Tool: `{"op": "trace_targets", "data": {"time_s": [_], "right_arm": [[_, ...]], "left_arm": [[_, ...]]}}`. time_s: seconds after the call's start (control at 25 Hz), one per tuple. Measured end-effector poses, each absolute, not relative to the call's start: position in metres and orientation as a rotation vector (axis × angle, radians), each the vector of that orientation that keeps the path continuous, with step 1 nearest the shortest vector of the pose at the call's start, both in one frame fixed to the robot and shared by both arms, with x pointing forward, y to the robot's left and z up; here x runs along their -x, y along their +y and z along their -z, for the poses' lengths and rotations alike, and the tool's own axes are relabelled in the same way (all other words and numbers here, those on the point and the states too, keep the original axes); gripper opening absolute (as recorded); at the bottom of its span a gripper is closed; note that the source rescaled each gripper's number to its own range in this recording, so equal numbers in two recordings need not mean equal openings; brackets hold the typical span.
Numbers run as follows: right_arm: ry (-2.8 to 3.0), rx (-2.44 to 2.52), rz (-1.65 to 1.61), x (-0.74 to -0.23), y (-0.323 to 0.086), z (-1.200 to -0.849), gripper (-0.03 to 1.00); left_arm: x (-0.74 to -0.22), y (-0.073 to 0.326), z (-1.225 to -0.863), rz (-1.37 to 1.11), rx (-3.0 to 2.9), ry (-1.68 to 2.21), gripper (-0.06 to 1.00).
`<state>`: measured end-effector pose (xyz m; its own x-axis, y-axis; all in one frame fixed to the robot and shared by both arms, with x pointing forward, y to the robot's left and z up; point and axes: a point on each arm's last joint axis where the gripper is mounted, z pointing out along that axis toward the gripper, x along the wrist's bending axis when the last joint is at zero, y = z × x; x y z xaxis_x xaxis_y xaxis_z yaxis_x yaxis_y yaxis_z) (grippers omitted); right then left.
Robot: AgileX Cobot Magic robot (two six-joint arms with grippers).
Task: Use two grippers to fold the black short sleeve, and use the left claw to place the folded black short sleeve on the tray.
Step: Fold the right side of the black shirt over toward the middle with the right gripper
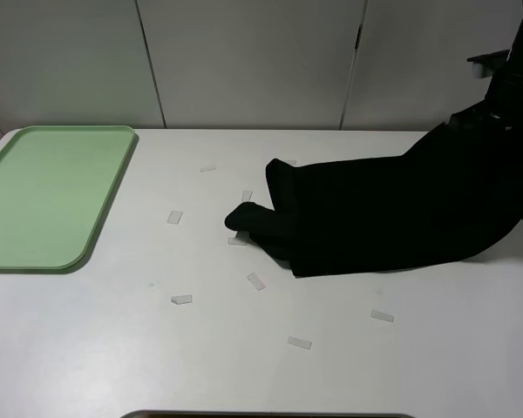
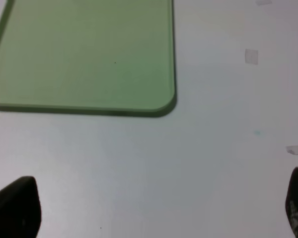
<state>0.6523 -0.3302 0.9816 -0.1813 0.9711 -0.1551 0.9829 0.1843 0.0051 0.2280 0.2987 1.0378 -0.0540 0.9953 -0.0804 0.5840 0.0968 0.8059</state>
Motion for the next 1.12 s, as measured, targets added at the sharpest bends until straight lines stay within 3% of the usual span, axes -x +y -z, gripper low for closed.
{"op": "trace_targets", "data": {"time_s": [0.24, 0.8, 0.88, 1.04, 1.12], "right_arm": [[2.363, -1.858, 0.209, -0.644, -0.300, -0.958, 0.06], [2.386, -1.736, 0.223, -0.642, -0.244, -0.952, 0.06], [2.394, -1.728, 0.225, -0.643, -0.236, -0.946, 0.18], [2.420, -1.660, 0.176, -0.643, -0.217, -0.944, 0.81], [2.423, -1.642, 0.157, -0.643, -0.210, -0.945, 0.93]], "left_arm": [[-0.228, 0.299, -1.038, -0.793, -1.560, 1.718, 0.98], [-0.228, 0.299, -1.038, -0.793, -1.560, 1.718, 0.98], [-0.228, 0.299, -1.038, -0.793, -1.560, 1.718, 0.98], [-0.228, 0.299, -1.038, -0.793, -1.560, 1.718, 0.98], [-0.228, 0.299, -1.038, -0.793, -1.560, 1.718, 0.98]]}}
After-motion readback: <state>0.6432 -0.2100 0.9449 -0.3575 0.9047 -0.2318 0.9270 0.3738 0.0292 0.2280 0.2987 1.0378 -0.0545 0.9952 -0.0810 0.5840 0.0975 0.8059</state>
